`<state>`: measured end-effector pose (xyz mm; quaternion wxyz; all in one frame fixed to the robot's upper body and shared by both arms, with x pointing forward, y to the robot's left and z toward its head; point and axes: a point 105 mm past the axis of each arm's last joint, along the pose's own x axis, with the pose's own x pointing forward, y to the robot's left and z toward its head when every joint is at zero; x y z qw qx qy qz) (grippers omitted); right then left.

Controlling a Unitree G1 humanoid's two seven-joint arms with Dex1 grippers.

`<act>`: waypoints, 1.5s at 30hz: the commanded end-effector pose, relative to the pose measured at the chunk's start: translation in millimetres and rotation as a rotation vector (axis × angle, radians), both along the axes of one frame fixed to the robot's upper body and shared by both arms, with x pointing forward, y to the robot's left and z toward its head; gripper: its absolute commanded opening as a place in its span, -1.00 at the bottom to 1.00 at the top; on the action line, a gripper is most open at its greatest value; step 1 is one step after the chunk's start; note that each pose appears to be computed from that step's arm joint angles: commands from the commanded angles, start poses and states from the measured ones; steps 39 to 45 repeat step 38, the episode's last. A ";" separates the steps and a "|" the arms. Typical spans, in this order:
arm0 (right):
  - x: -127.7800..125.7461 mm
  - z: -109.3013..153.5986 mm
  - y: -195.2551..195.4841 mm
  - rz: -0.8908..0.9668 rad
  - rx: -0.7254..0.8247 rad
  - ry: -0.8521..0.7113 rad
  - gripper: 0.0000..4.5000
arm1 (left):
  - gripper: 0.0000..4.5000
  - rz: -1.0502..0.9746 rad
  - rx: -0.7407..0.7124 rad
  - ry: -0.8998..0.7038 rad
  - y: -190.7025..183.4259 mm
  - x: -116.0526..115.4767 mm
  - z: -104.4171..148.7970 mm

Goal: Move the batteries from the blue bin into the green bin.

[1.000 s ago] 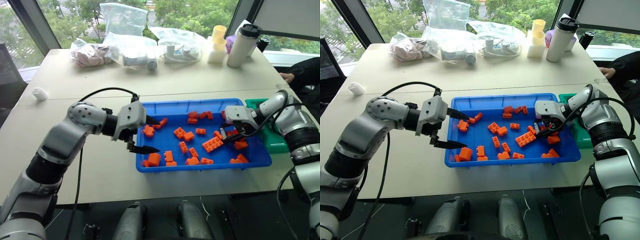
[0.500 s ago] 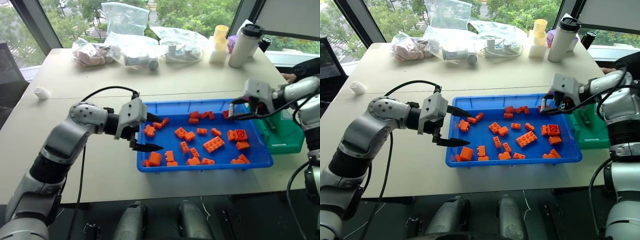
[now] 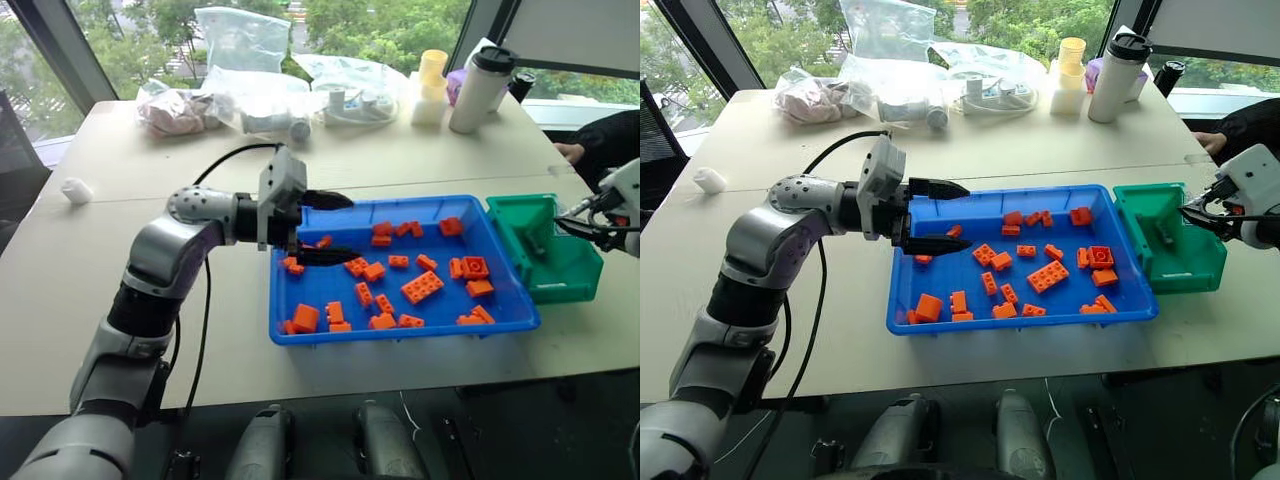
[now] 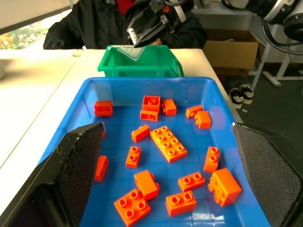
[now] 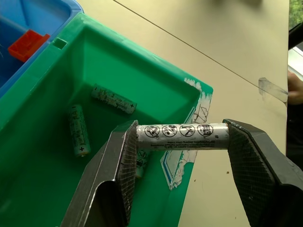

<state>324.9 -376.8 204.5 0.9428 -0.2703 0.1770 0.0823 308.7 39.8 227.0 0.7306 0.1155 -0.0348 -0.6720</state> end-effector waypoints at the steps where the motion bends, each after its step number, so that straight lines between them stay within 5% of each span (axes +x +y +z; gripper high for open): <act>1: -1.3 17.1 0.6 -0.007 -0.019 -0.066 -0.04 | 1.00 -0.022 -0.058 -0.065 -6.7 -2.9 20.7; 3: 0.2 13.6 0.8 -0.007 -0.019 -0.058 -0.04 | 1.00 -0.019 -0.063 -0.071 -7.7 -2.8 22.4; 4: 1.1 12.2 1.3 -0.005 -0.018 -0.056 0.43 | 1.00 -0.016 -0.062 -0.071 -7.5 -2.5 22.1; 7: 3.3 9.1 1.2 -0.008 -0.029 -0.046 0.98 | 1.00 -0.001 -0.062 -0.074 -5.4 -1.3 21.7; 15: 10.7 34.4 4.3 -0.018 0.004 -0.152 0.98 | 1.00 0.104 -0.051 -0.091 15.4 4.1 22.5; 19: 0.0 60.3 55.6 0.196 0.196 -0.250 0.98 | 1.00 0.250 0.026 -0.074 61.0 -0.4 15.5; 30: -52.7 36.7 92.0 0.315 0.380 -0.112 0.98 | 1.00 0.593 0.073 0.086 125.9 -25.2 -3.7; 35: -51.1 17.2 100.3 0.310 0.415 -0.087 0.98 | 1.00 0.631 -0.022 0.128 120.8 -25.5 -7.1; 45: -47.3 19.0 104.1 0.320 0.433 -0.098 0.98 | 1.00 0.651 -0.052 0.128 120.4 -24.9 -5.3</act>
